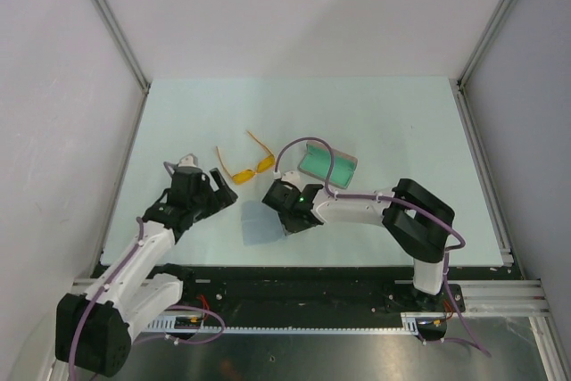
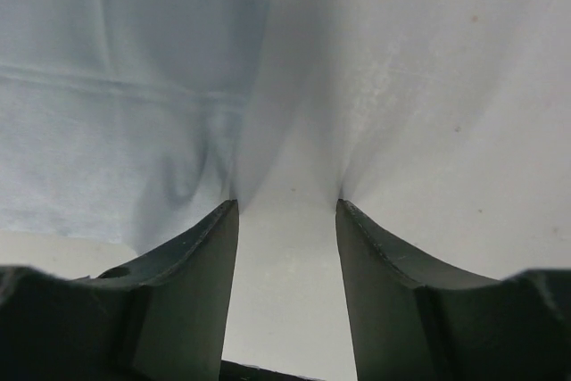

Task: Organize the sunglasses
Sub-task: Move the glasses cleaning cloth to the center of the board, then pick up the glasses cleaning cloth from the center of the board.

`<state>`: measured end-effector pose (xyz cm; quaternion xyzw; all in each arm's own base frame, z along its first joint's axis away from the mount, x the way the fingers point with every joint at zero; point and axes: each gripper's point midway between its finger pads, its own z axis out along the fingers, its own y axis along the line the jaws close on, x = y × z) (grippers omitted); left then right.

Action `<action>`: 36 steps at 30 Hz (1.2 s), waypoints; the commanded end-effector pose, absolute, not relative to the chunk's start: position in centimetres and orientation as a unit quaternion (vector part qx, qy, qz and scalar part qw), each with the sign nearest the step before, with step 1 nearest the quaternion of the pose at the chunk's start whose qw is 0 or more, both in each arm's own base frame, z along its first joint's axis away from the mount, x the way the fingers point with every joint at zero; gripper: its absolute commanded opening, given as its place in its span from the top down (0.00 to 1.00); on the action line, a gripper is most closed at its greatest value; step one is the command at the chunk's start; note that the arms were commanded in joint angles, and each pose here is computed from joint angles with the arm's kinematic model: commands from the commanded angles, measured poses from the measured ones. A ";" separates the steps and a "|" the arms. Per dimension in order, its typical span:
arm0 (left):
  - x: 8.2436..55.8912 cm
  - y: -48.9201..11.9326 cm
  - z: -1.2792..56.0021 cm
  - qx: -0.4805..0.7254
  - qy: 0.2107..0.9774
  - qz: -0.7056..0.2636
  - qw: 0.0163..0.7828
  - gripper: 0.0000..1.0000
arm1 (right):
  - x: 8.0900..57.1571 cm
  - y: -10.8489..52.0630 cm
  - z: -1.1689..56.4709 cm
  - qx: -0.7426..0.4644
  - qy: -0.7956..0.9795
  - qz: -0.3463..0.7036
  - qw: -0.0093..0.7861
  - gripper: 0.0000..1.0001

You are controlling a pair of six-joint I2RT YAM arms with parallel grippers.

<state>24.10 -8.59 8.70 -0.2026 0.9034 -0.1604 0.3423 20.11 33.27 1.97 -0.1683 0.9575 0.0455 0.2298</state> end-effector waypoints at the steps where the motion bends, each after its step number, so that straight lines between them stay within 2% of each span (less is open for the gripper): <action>1: 24.5 -9.6 8.2 -0.200 0.900 -0.179 0.343 0.11 | 20.2 31.1 3.0 -0.163 0.957 0.012 0.242 0.48; 8: 24.1 -11.3 7.1 -0.181 0.905 -0.206 0.325 0.16 | 19.5 32.2 2.9 -0.181 0.956 0.038 0.229 0.52; 27: 24.5 -11.0 6.3 -0.185 0.904 -0.194 0.332 0.18 | 18.1 35.3 4.3 -0.191 0.950 0.113 0.221 0.66; 36: 24.5 -10.9 6.2 -0.185 0.905 -0.192 0.333 0.18 | 18.0 35.9 4.9 -0.192 0.947 0.132 0.222 0.67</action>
